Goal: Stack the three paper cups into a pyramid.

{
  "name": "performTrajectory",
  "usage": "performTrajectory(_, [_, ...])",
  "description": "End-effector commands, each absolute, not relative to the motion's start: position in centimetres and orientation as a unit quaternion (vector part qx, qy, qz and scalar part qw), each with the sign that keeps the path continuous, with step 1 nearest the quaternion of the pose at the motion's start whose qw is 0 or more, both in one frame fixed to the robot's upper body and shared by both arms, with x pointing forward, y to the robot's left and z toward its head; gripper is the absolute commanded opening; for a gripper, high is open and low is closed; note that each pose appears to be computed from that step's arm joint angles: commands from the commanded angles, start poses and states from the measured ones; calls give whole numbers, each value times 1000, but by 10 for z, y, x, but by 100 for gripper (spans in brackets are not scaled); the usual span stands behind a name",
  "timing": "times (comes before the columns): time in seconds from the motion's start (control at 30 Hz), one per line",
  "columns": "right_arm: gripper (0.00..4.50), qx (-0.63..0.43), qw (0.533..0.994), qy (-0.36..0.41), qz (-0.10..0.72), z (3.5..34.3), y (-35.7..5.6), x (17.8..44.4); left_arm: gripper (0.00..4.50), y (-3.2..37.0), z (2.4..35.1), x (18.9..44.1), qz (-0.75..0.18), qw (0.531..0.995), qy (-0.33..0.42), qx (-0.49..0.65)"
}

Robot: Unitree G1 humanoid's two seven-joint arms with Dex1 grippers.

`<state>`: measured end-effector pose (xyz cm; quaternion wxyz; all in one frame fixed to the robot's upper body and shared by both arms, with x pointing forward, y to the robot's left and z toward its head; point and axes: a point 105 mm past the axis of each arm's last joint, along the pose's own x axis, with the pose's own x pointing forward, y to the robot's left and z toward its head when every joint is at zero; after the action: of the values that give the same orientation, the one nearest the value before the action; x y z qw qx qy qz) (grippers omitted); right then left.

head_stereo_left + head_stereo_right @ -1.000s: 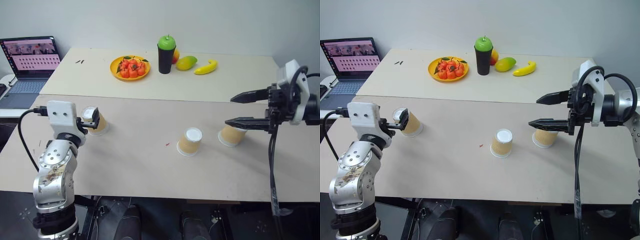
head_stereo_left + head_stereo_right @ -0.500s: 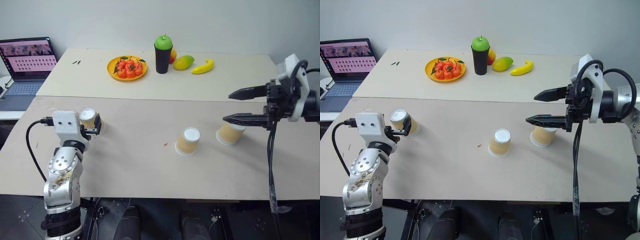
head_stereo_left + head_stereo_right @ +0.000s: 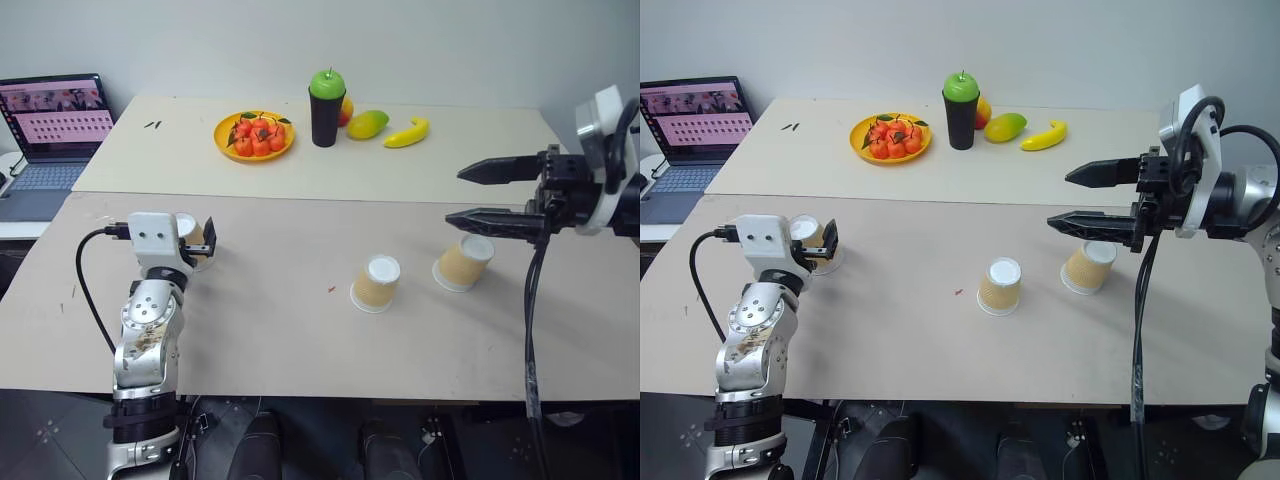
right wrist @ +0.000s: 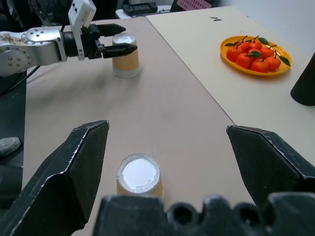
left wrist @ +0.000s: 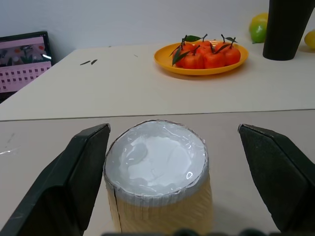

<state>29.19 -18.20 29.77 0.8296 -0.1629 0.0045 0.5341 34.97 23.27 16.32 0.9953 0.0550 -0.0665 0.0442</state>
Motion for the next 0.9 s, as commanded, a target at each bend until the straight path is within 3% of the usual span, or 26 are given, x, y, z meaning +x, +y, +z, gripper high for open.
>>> performTrajectory(0.03, [450,-171,831,-20,529,312,-182,288,444,233,173,349,50,993,-91,61])
performTrajectory(0.6, [450,-176,839,-24,514,316,-184,290,444,235,160,355,59,994,-82,51])
performTrajectory(0.63, [450,-176,840,-25,513,316,-184,290,393,236,161,355,60,993,-84,52])
performTrajectory(0.67, [450,-177,841,-24,511,316,-184,290,382,237,162,355,62,993,-88,56])
performTrajectory(0.77, [450,-177,842,-24,509,316,-183,290,268,238,167,356,65,991,-97,62])
performTrajectory(0.9, [450,-178,845,-24,504,316,-184,291,268,230,182,358,35,990,-123,58])
